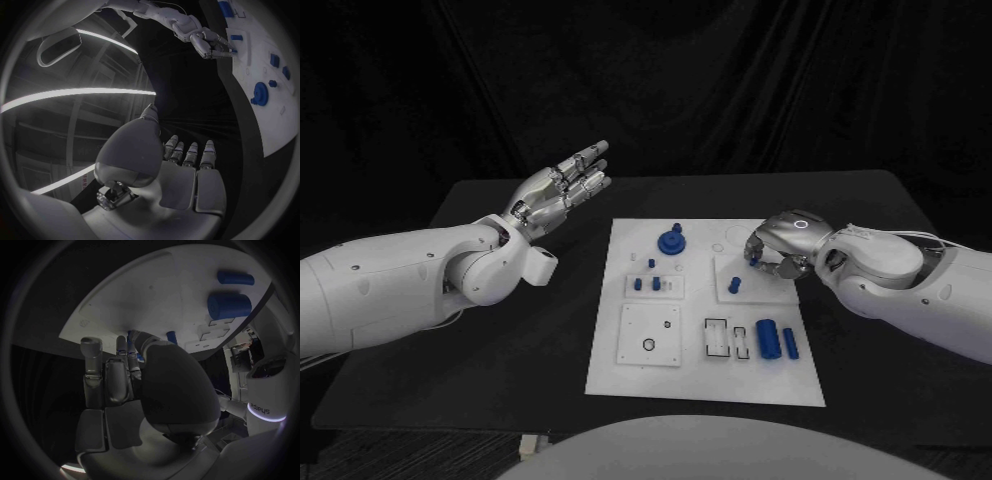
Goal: Assemble the parts on the task board
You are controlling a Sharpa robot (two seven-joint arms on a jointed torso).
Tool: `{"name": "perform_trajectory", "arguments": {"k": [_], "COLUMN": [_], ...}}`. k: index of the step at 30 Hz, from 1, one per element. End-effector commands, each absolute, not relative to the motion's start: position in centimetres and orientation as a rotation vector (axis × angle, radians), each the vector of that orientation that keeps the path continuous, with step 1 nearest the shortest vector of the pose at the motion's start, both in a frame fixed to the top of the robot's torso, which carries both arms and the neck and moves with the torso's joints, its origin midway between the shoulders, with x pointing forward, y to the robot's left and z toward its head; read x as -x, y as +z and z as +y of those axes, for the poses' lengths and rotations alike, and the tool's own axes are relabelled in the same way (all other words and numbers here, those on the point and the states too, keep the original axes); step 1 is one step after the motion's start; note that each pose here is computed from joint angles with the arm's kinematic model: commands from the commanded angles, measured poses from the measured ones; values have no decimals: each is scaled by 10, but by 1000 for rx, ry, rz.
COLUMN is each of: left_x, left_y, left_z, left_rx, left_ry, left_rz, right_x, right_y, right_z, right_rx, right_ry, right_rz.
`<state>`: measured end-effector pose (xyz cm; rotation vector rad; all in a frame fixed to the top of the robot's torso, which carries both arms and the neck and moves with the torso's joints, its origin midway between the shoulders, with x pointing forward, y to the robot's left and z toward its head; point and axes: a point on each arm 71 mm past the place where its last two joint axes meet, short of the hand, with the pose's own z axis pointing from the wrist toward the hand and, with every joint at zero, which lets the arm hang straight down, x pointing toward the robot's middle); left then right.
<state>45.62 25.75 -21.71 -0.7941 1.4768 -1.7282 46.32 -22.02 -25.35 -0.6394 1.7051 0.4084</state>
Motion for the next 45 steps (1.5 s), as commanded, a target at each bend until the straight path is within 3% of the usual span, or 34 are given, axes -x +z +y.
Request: {"name": "perform_trajectory", "arguments": {"k": [1,12,30,45], "left_x": [-455,-456,-457,-456], "left_y": [-214,-215,-218,-221], "left_z": [256,255,253,252], "left_rx": [776,782,791,795], "left_ry": [-1778,-1777,-1781,-1786], "left_rz": [1430,1443,1470,1479], "right_x": [-463,-464,-465,-470], "right_y": [-251,-243,-210,-228], "right_z": [-221,-222,-215,-219], "right_rx": [626,621,628,618], "right_ry": [407,402,403,373], "right_rz": [1688,1670,1618,1718]}}
